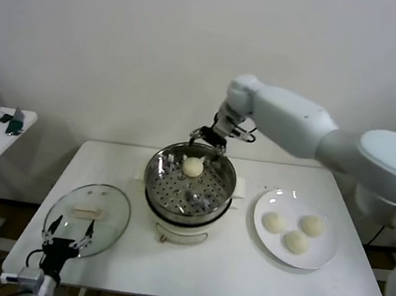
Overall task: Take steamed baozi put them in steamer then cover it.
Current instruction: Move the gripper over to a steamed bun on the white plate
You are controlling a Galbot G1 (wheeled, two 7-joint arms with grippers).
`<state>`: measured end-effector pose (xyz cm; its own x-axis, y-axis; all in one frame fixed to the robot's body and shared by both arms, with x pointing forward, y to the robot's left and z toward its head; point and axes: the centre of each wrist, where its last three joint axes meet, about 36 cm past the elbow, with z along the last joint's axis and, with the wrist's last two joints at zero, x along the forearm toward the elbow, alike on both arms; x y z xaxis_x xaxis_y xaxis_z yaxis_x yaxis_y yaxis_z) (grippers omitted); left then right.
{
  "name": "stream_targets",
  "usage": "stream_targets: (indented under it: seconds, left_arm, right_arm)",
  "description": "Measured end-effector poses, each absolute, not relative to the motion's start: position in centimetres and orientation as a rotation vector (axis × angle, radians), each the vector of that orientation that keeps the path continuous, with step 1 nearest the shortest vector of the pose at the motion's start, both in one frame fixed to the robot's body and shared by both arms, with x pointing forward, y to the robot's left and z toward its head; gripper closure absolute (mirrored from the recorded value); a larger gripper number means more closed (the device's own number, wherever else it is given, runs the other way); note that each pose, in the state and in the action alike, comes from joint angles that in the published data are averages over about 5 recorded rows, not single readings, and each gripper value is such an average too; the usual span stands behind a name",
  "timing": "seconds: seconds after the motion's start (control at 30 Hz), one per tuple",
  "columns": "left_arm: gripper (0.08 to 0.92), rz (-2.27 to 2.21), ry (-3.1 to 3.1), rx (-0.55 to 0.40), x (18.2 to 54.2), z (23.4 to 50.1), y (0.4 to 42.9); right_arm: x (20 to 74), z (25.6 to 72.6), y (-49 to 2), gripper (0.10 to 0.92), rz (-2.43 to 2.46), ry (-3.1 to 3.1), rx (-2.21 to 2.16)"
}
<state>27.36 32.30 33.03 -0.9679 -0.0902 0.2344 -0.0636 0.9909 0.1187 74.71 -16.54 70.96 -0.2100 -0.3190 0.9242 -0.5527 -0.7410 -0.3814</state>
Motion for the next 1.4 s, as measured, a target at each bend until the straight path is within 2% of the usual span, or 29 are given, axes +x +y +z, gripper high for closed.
stream_targets:
  seconds: [0.2,0.37,0.53,0.83,1.4]
  left_arm:
    - [0.177,-0.158,-2.902,0.114,27.4,33.4,32.2]
    - [0.177,-0.150,-2.910,0.113,27.5,33.6,31.9]
    - [0.177,-0.149,-2.908,0.115,27.4,33.6,31.7]
    - [0.177,-0.148,-2.904,0.133,26.9,33.5,31.9]
    - [0.177,-0.161,-2.891,0.150,26.4,32.8,32.2]
  right_arm:
    - [72.2,72.0,-26.0,0.200,1.801,-1.254,1.607]
    - [68.8,69.1,-32.4,0.200,1.548,-1.402,1.457]
    - [66.1,65.0,-36.0,0.200,1.363,-1.472,1.350]
    - [64.5,58.3,-37.3,0.200,1.207,-1.454,1.284]
    - [66.4,50.1,-34.1,0.200,1.250,-1.350,1.222]
